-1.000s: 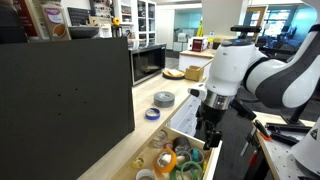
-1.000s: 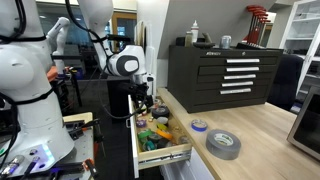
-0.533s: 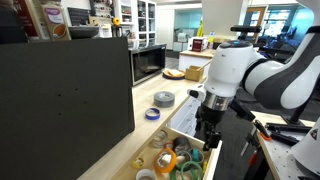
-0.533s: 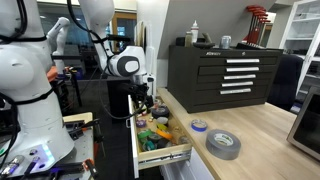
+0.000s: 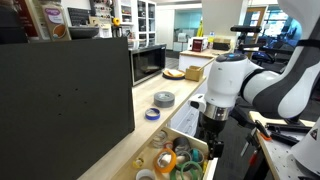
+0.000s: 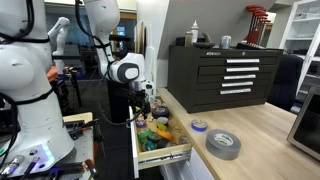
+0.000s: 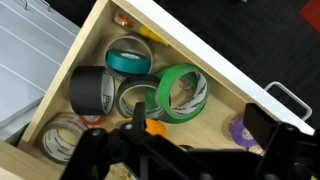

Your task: Take out green masking tape from the open drawer and place it on the countertop

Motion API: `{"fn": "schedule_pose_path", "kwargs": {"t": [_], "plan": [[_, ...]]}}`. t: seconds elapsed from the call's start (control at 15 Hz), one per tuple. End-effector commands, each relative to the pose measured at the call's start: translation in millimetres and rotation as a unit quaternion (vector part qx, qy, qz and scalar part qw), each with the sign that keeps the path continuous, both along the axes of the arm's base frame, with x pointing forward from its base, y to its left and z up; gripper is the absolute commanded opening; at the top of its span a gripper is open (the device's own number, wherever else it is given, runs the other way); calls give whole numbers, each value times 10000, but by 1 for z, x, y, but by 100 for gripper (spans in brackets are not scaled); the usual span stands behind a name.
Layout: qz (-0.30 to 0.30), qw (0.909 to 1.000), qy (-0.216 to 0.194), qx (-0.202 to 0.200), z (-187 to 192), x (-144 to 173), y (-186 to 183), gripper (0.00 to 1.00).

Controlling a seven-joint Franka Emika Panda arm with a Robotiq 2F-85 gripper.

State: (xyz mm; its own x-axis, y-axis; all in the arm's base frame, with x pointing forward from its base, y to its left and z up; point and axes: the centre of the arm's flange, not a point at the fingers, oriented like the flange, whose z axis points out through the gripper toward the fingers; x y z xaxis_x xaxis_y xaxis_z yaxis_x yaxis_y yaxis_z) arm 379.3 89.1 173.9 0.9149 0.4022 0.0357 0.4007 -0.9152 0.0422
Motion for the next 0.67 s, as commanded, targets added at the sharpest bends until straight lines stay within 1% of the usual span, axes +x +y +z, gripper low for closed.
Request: {"fn": "schedule_pose_path", "kwargs": {"t": [0.0,0.33,0.6], "plan": [[152,9998,38,102,-27,9,12,100],[392,9990,185,115,-51,26,22,100],[531,9982,265,103,-67,43,21,100]]}}
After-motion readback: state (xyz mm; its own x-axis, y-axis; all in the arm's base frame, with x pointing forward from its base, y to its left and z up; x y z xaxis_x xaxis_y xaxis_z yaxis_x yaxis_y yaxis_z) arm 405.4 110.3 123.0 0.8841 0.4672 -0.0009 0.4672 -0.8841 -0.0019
